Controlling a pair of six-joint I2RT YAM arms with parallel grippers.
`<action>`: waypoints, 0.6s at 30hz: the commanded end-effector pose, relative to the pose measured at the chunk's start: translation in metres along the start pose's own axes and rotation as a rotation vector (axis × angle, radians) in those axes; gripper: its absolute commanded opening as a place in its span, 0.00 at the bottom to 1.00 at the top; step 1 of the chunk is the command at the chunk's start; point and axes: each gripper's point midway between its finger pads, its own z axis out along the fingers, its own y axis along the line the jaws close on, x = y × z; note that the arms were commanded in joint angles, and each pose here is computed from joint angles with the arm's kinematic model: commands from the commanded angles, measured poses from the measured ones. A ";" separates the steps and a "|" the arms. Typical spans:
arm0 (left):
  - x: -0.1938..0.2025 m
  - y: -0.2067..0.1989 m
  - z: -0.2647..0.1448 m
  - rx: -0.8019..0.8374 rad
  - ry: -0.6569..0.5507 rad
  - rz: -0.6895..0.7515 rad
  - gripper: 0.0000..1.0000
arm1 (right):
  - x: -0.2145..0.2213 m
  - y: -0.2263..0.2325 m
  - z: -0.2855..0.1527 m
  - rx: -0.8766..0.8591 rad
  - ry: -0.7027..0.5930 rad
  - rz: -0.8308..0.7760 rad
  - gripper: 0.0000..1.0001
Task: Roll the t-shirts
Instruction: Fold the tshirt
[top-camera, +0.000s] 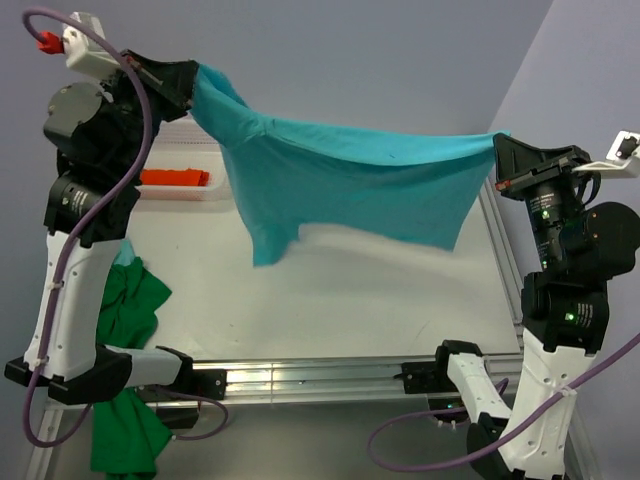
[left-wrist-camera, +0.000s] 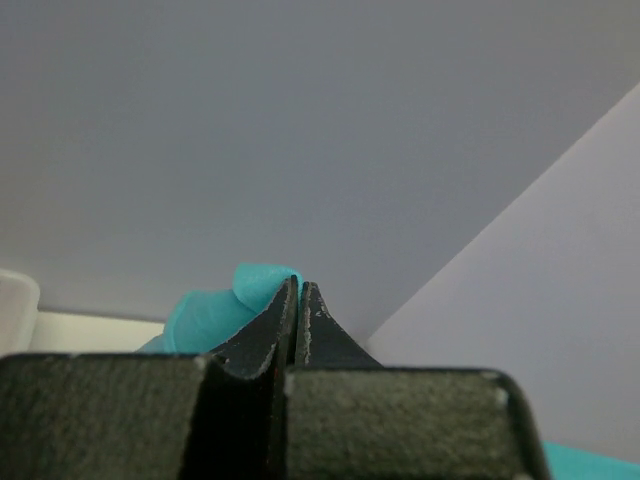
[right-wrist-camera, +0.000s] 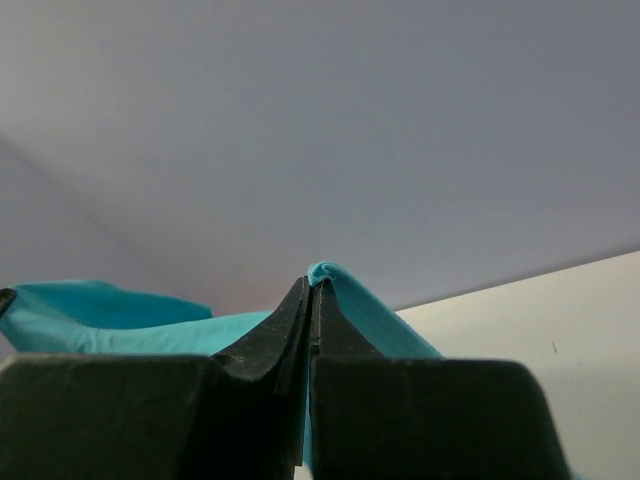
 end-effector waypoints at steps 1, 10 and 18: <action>-0.070 -0.040 -0.050 0.142 -0.177 0.028 0.00 | -0.027 0.037 -0.014 -0.122 -0.084 -0.002 0.00; -0.088 -0.039 -0.115 0.170 -0.217 0.046 0.00 | -0.023 0.057 -0.065 -0.179 -0.085 -0.003 0.00; -0.114 -0.051 -0.145 0.187 -0.246 0.036 0.00 | -0.043 0.084 -0.099 -0.218 -0.121 -0.012 0.00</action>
